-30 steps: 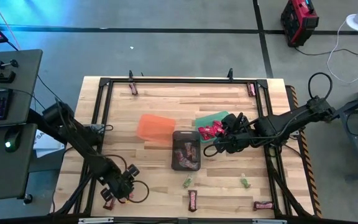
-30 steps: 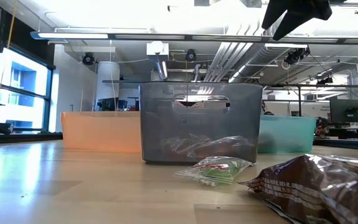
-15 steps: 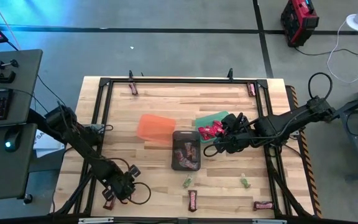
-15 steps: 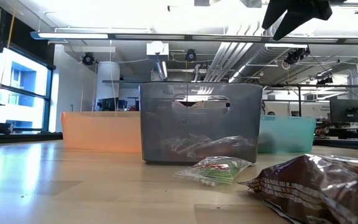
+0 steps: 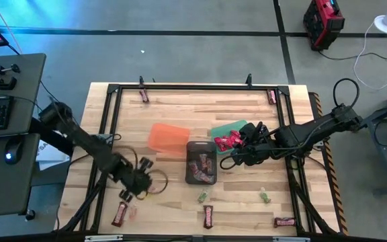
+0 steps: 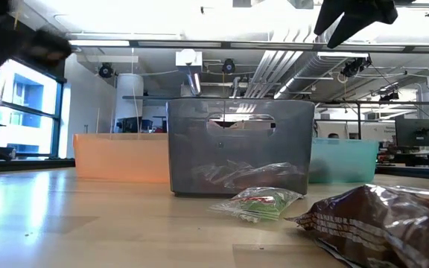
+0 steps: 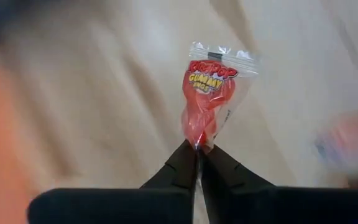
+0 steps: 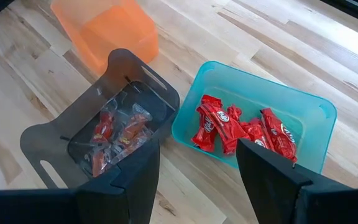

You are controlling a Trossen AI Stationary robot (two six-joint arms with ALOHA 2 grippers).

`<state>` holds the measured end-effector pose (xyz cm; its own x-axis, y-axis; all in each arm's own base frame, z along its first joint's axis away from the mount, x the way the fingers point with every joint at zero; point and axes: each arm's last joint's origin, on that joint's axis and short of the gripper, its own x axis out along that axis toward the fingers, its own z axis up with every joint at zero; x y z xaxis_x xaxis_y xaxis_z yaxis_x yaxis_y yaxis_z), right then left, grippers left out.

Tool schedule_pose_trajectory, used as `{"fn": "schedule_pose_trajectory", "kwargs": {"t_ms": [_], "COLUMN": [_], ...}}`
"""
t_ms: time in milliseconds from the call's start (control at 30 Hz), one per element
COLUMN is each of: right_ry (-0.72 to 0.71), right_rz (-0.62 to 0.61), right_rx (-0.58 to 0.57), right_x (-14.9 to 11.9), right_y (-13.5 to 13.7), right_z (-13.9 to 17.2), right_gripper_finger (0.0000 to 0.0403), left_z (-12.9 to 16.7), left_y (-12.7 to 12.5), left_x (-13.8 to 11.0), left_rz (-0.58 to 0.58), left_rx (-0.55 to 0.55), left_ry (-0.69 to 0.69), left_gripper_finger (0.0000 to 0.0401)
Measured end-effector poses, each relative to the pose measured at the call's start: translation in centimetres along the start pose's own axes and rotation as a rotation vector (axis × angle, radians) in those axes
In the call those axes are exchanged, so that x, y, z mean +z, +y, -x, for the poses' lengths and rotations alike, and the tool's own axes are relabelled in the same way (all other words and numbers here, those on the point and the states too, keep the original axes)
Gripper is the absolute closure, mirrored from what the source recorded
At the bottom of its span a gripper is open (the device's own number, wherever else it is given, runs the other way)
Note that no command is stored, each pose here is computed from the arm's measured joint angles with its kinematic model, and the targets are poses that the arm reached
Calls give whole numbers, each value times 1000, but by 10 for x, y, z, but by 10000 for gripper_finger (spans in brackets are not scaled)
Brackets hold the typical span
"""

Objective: Sort candy by brand, put in halloween buckets
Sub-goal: Put the red gummy into the black bin

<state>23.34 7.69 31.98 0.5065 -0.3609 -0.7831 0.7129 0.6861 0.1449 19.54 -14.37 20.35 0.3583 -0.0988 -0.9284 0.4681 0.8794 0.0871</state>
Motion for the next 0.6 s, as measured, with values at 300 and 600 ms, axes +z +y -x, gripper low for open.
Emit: {"fn": "schedule_pose_trajectory", "kwargs": {"t_ms": [300,600], "right_ry": [-56,-81], "right_rz": [-16,-49], "right_rx": [-12,-14], "right_x": [2,3], "right_y": [1,1], "right_z": [0,0], "right_gripper_finger": [197,197], "left_z": [17,-46], "left_y": [67,106], "left_x": [74,117], "left_rz": [164,205], "left_rx": [222,276], "left_ry": [-539,-428], "left_gripper_finger": [387,342]}}
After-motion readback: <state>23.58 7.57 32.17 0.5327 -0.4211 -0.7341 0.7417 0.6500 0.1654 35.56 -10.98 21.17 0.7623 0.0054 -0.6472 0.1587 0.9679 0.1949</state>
